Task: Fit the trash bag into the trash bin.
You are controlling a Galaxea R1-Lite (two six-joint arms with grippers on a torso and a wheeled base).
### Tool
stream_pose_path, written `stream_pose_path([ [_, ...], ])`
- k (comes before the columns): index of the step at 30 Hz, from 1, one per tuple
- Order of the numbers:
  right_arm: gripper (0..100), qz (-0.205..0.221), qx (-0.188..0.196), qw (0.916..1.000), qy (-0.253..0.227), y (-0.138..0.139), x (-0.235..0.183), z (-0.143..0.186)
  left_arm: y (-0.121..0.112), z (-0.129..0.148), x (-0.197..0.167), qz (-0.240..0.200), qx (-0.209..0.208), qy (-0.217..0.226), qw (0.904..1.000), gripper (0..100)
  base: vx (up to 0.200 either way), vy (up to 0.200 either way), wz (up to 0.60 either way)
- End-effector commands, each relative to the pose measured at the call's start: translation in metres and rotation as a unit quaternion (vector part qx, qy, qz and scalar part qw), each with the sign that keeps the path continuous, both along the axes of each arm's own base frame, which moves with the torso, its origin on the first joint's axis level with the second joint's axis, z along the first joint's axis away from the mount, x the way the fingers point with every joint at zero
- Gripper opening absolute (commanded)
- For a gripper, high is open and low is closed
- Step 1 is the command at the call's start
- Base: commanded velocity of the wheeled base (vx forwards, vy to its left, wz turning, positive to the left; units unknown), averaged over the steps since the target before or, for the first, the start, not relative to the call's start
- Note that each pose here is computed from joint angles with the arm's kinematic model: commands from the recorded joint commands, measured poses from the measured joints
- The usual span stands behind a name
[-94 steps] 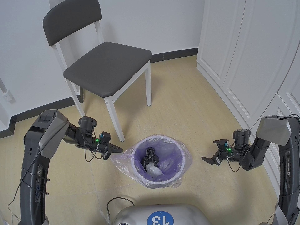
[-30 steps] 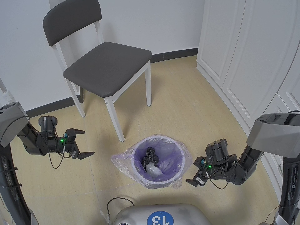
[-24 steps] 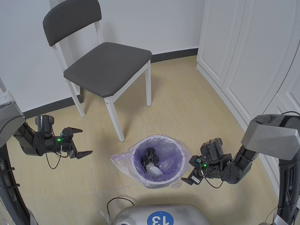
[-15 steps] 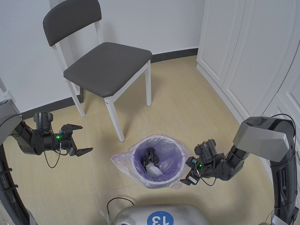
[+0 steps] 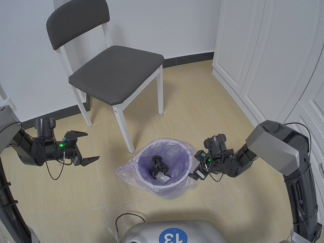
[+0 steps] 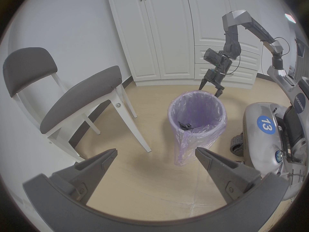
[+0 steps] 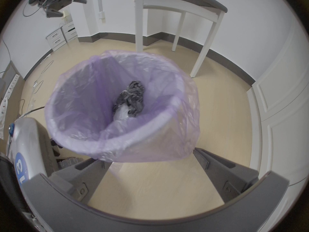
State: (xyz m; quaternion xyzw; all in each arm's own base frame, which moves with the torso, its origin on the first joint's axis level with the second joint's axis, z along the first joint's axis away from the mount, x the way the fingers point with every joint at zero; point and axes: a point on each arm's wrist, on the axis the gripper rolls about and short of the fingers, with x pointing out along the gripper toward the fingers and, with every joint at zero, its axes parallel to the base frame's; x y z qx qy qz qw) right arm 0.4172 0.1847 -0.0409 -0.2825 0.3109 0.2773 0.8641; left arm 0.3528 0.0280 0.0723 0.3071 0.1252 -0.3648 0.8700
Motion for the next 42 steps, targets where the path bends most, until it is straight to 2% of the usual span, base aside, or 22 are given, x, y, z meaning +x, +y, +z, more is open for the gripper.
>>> stream_pose_path([
  [1, 100, -0.016, -0.008, 0.9996, 0.02, -0.012, 0.01, -0.016, -0.009, -0.006, 0.002, -0.002, 0.006, 0.01, 0.9999, 100, 0.0, 0.0, 0.0],
  [6, 100, -0.03, -0.017, 0.9989, 0.032, -0.03, 0.007, -0.013, -0.021, -0.009, 0.006, -0.015, 0.009, 0.011, 0.9998, 100, 0.0, 0.0, 0.0],
  [12, 100, -0.039, -0.012, 0.9988, 0.029, -0.035, 0.009, -0.01, -0.033, -0.025, 0.013, -0.028, 0.012, 0.032, 0.999, 100, 0.0, 0.0, 0.0],
  [17, 100, -0.047, -0.01, 0.9986, 0.023, -0.041, 0.011, -0.005, -0.051, -0.023, 0.031, -0.048, 0.019, 0.042, 0.9978, 100, 0.0, 0.0, 0.0],
  [22, 100, -0.064, -0.002, 0.9979, 0.007, -0.06, 0.004, 0.024, -0.072, -0.016, 0.055, -0.064, 0.029, 0.1, 0.9925, 100, 0.0, 0.0, 0.0],
  [29, 100, -0.079, 0.019, 0.9961, -0.037, -0.084, -0.013, 0.065, -0.083, -0.06, 0.052, -0.065, 0.051, 0.162, 0.9833, 100, 0.0, 0.0, 0.0],
  [35, 100, -0.08, 0.035, 0.9943, -0.061, -0.097, -0.027, 0.083, -0.097, -0.091, 0.061, -0.067, 0.064, 0.171, 0.981, 100, 0.0, 0.0, 0.0],
  [42, 100, -0.08, 0.042, 0.993, -0.075, -0.107, -0.04, 0.095, -0.113, -0.113, 0.063, -0.077, 0.083, 0.205, 0.9723, 100, 0.0, 0.0, 0.0],
])
